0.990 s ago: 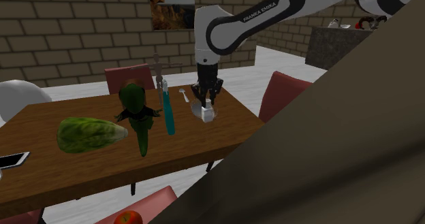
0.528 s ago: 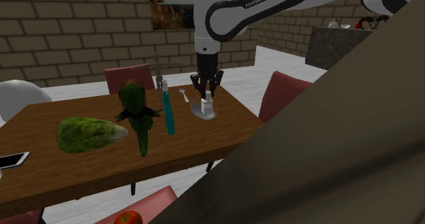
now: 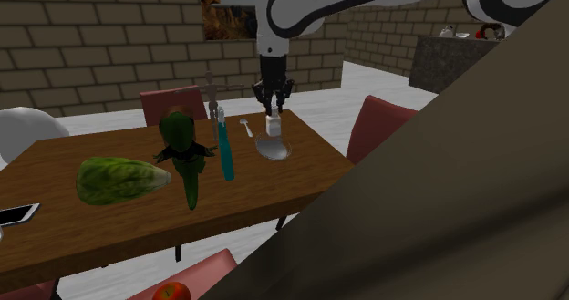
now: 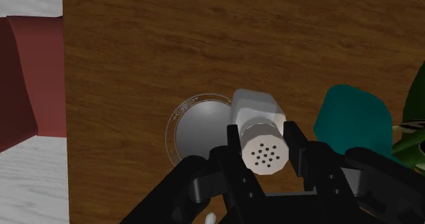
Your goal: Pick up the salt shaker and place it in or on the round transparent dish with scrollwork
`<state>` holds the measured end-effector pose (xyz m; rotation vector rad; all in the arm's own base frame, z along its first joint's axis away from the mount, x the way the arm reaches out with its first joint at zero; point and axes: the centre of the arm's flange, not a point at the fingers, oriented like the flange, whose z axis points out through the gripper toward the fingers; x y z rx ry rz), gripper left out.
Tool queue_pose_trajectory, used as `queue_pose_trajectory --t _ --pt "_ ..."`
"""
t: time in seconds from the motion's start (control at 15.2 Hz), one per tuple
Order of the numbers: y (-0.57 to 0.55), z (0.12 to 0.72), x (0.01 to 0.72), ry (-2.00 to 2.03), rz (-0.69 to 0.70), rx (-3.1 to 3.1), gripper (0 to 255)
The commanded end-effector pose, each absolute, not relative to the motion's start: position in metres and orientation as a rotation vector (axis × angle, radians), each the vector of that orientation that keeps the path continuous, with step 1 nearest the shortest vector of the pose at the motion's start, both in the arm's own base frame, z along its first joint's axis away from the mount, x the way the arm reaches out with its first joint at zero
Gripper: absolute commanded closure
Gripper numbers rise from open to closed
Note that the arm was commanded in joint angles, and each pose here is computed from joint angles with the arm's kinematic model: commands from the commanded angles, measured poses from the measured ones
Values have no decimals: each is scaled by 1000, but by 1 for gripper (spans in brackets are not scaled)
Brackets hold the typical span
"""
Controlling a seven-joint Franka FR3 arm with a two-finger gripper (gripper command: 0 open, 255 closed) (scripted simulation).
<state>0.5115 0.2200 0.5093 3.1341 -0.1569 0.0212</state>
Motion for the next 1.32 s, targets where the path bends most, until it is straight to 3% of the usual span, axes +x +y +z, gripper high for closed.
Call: queue_pose_trajectory --t 0.0,0.46,1.25 --pt "205 511 534 -156 21 3134 255" --pt "160 533 613 -156 21 3134 255" --pt "160 470 613 -156 21 3134 255"
